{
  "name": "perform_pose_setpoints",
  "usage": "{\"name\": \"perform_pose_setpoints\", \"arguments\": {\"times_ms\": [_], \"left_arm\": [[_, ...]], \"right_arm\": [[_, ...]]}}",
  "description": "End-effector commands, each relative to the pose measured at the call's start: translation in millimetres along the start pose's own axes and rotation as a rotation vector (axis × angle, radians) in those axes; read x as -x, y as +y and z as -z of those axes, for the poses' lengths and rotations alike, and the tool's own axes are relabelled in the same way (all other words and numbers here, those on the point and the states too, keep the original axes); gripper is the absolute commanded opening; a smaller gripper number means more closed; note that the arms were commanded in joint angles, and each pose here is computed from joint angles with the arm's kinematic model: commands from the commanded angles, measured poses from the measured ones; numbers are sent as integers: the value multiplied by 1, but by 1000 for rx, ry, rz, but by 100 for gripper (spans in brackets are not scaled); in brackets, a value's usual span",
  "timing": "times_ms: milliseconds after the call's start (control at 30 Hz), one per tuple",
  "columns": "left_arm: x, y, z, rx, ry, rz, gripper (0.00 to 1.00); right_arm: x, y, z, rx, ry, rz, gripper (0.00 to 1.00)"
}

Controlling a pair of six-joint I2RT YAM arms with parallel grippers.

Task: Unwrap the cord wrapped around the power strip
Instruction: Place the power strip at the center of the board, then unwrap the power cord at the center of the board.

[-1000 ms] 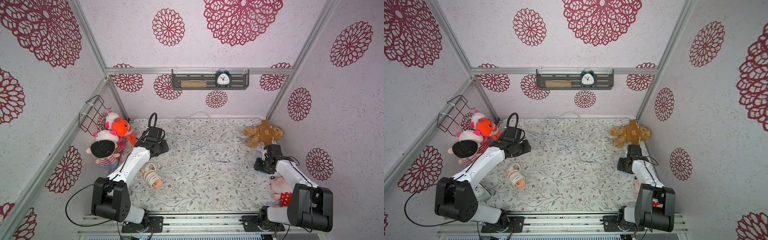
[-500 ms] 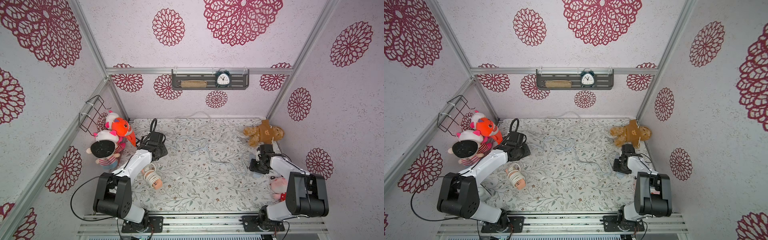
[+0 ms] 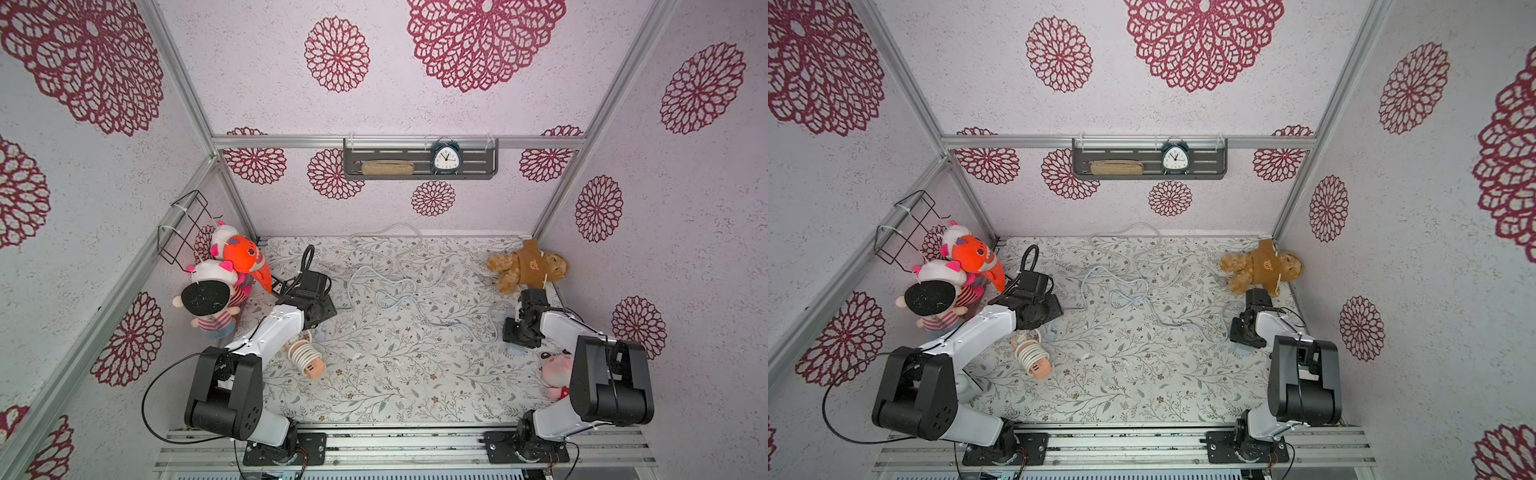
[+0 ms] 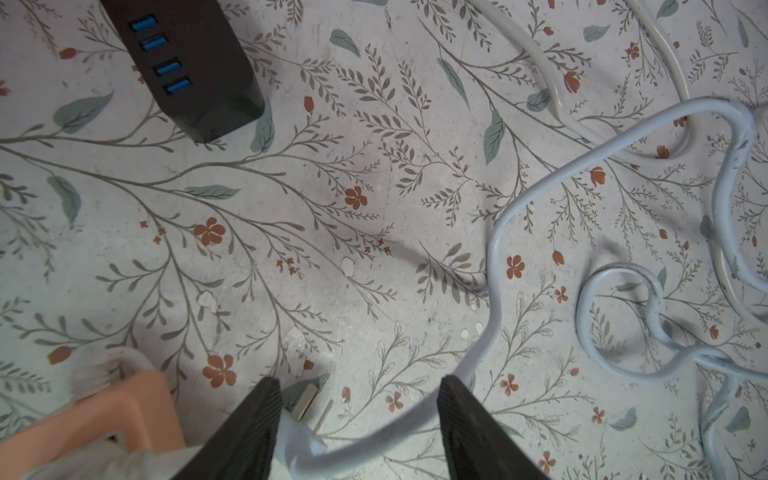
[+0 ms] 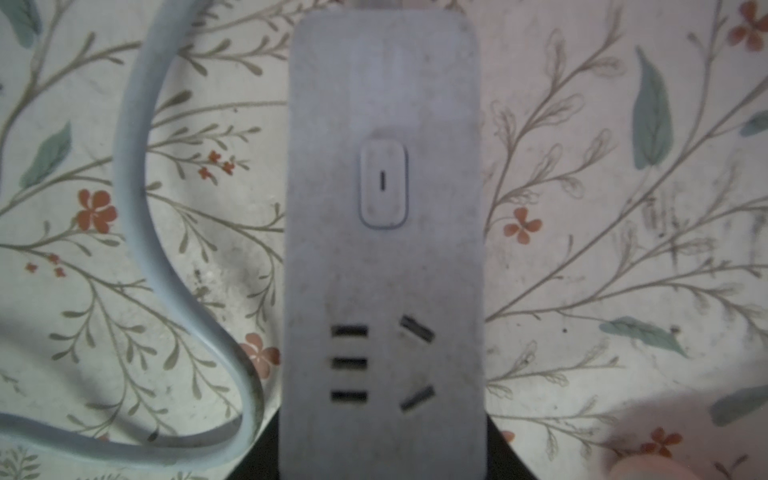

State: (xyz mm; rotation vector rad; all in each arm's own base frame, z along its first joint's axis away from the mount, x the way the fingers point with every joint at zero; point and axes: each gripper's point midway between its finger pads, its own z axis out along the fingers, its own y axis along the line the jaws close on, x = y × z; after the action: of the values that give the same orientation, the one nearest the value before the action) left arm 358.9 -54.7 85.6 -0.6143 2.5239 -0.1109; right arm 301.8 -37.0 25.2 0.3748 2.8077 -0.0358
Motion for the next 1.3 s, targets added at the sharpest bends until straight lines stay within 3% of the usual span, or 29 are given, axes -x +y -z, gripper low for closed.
{"name": "perform_pose_setpoints", "arguments": {"times_ms": [0, 400, 700, 867, 1100, 1267], "left_arm": [[6, -11, 6, -49, -36, 25, 67], [12, -20, 15, -55, -27, -41, 76], [11, -22, 24, -43, -8, -83, 80], [11, 4, 47, 107, 11, -118, 82], [-8, 35, 91, 239, 10, -39, 81], [-33, 44, 90, 241, 46, 51, 79]], "right_arm": [[7, -8, 3, -41, 3, -7, 35], [26, 1, 33, 13, -21, -2, 72], [37, 22, 67, 115, -73, -1, 68], [45, 72, 84, 244, -155, 91, 67], [74, 91, 71, 298, -211, 64, 66], [87, 151, 71, 383, -204, 214, 66]]}}
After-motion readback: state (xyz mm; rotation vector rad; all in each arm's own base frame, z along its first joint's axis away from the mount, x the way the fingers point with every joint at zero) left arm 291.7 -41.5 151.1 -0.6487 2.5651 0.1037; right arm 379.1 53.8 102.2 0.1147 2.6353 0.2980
